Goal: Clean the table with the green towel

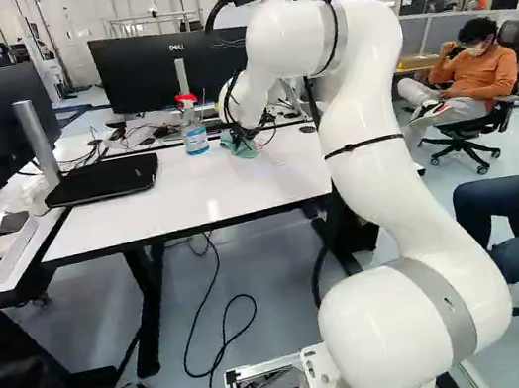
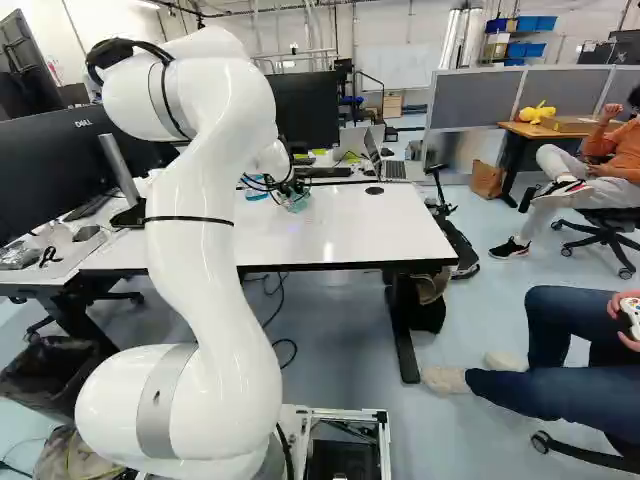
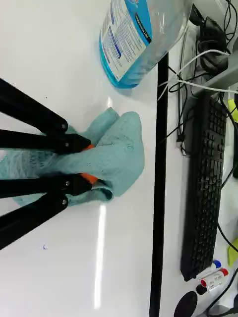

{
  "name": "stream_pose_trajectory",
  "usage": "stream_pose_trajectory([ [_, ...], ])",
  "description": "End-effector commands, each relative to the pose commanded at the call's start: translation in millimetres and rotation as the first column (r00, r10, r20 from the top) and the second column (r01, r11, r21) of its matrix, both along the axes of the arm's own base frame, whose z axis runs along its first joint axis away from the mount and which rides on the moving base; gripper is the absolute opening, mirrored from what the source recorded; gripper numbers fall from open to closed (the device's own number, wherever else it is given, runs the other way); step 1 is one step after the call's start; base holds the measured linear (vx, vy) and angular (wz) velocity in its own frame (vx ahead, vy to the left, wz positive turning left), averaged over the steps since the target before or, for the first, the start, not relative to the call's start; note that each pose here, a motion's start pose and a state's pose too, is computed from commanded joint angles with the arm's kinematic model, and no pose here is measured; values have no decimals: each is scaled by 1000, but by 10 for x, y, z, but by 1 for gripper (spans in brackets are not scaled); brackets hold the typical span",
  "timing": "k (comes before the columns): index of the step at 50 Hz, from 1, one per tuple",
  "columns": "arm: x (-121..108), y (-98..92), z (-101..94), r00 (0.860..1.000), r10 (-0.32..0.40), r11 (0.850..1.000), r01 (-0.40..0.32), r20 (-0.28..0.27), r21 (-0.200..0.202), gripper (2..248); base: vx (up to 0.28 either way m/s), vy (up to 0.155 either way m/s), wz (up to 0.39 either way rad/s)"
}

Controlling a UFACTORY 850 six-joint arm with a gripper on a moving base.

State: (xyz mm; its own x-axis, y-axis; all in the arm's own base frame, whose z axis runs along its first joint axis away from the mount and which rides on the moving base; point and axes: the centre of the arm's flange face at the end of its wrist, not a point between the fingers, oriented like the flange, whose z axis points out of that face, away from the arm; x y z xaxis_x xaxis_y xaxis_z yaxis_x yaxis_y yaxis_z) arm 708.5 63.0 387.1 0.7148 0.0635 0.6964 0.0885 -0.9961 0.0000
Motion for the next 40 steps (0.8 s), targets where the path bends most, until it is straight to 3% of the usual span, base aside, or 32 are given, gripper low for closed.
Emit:
stream_pose_trajectory([
  [22,9,15,2,1000,2,1000,-2,6,1,56,0,0,0],
  [40,-9,275,1,999,39,999,-39,7,1,56,0,0,0],
])
